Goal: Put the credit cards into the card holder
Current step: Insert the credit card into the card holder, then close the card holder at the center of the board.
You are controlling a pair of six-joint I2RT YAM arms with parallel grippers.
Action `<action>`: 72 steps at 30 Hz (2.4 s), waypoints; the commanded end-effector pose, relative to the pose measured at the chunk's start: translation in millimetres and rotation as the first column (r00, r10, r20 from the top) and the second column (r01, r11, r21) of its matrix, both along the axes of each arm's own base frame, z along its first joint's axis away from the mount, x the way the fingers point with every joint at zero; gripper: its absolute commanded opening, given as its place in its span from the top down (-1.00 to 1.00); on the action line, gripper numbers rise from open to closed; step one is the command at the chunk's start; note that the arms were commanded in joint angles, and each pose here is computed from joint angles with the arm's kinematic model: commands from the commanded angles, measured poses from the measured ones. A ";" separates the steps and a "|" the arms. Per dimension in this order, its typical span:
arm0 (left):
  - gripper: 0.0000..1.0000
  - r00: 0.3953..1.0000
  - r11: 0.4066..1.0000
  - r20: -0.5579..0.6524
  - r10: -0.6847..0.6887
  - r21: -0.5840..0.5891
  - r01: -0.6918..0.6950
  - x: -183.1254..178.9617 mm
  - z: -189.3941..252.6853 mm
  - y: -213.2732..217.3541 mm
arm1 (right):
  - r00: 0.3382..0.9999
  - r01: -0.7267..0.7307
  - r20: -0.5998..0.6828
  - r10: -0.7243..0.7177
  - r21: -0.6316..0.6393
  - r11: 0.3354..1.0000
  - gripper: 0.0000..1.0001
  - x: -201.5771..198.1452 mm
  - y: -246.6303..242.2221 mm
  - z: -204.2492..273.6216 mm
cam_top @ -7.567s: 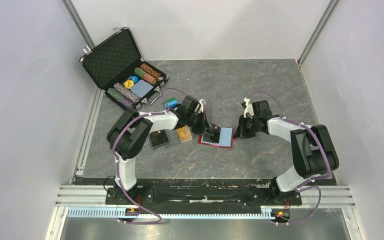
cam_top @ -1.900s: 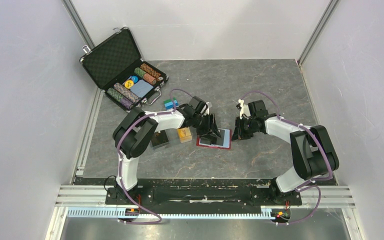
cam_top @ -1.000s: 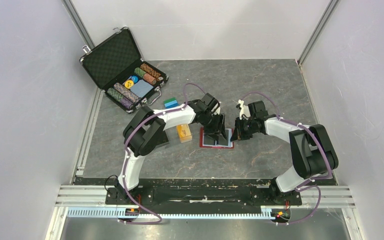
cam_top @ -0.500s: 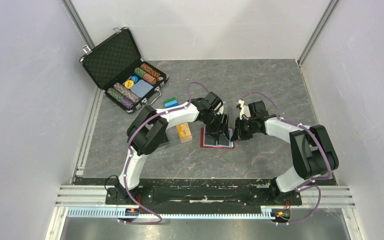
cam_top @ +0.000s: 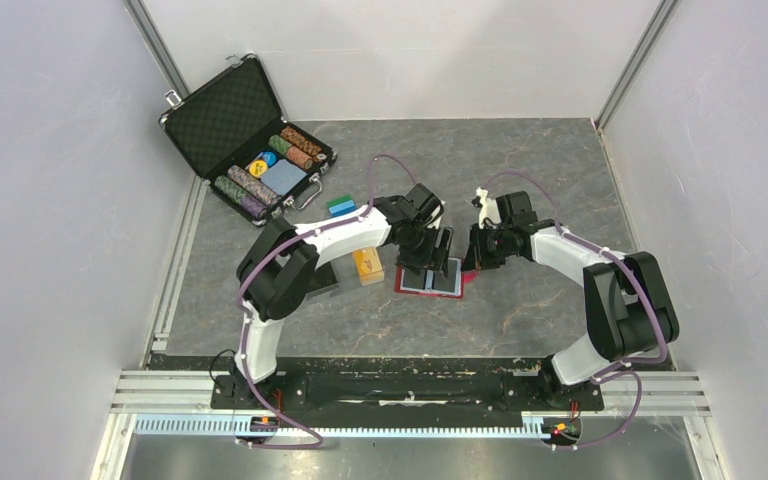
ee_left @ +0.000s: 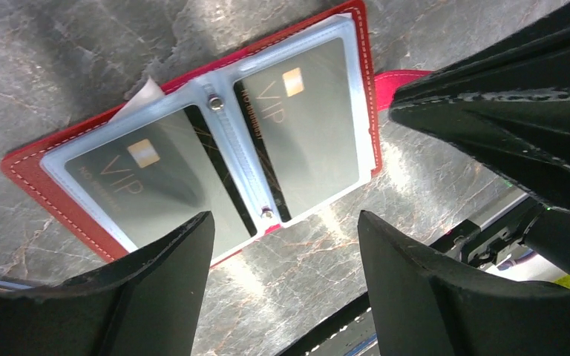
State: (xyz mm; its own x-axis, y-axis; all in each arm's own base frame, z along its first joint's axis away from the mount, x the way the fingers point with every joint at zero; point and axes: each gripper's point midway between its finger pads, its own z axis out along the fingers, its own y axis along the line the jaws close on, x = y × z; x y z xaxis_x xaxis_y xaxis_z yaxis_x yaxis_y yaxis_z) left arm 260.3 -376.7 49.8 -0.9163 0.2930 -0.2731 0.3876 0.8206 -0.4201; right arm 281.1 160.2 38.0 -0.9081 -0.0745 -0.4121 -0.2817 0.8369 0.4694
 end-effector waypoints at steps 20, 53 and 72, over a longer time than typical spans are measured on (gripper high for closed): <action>-0.20 0.988 0.962 -0.089 -0.124 -0.255 0.097 -8.8 4.0 -52.2 | 0.998 -0.022 -0.052 0.018 -0.065 0.998 1.00 -20.1 -11.1 -31.1; -0.42 0.942 0.943 0.119 0.312 0.085 -0.323 57.7 -0.6 134.5 | 0.992 -0.101 0.074 0.100 0.006 0.995 1.00 16.8 32.0 20.5; -0.34 0.981 0.969 -0.068 0.184 -0.157 -0.192 34.6 -15.1 57.3 | 0.994 -0.105 -0.015 0.105 -0.037 0.994 1.00 -4.4 23.1 -14.2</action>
